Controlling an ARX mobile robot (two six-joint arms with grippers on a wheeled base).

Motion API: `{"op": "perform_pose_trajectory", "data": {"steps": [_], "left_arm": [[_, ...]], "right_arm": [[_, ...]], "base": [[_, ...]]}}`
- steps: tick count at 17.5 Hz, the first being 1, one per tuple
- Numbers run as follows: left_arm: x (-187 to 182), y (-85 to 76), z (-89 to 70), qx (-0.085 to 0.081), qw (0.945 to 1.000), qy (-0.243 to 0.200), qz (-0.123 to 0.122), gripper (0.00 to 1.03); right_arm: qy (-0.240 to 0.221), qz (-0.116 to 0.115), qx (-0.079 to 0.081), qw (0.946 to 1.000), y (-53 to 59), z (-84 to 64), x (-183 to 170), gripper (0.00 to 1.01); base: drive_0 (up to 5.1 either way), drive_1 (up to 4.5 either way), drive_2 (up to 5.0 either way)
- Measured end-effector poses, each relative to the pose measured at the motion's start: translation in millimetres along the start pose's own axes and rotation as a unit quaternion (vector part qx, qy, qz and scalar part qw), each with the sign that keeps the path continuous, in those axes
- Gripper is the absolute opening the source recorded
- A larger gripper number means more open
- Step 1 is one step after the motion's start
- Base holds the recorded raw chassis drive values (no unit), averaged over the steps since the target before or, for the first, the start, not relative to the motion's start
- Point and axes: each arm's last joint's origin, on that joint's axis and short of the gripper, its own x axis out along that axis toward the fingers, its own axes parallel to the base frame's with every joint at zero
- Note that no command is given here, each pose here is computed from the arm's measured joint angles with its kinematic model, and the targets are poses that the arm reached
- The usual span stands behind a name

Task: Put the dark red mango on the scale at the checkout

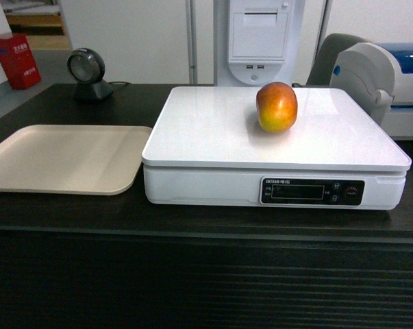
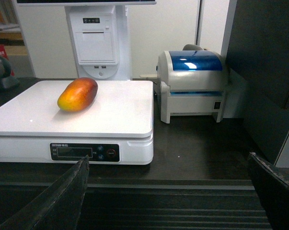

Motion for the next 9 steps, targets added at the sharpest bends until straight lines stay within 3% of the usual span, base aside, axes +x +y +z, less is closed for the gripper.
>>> {"op": "perform_pose_trajectory", "data": {"steps": [2,6,9], "left_arm": [[-49,27.9,8.9,0.011,0.999,-0.033,0.027,0.98],[-121,72.9,-13.8,0.025,0.995,-0.018,0.095,0.98],[-154,94.6,-16.3,0.009,0.99,-0.043,0.134,0.98]], "right_arm": [[0.0,0.0,0.0,1.0,0.0,0.0,0,0.98],[0.0,0.0,0.0,1.0,0.0,0.0,0,0.98],[0.0,0.0,0.0,1.0,0.0,0.0,0,0.98]], "base": [[0.0,0.0,0.0],[0.0,0.0,0.0],[0.0,0.0,0.0]]}}
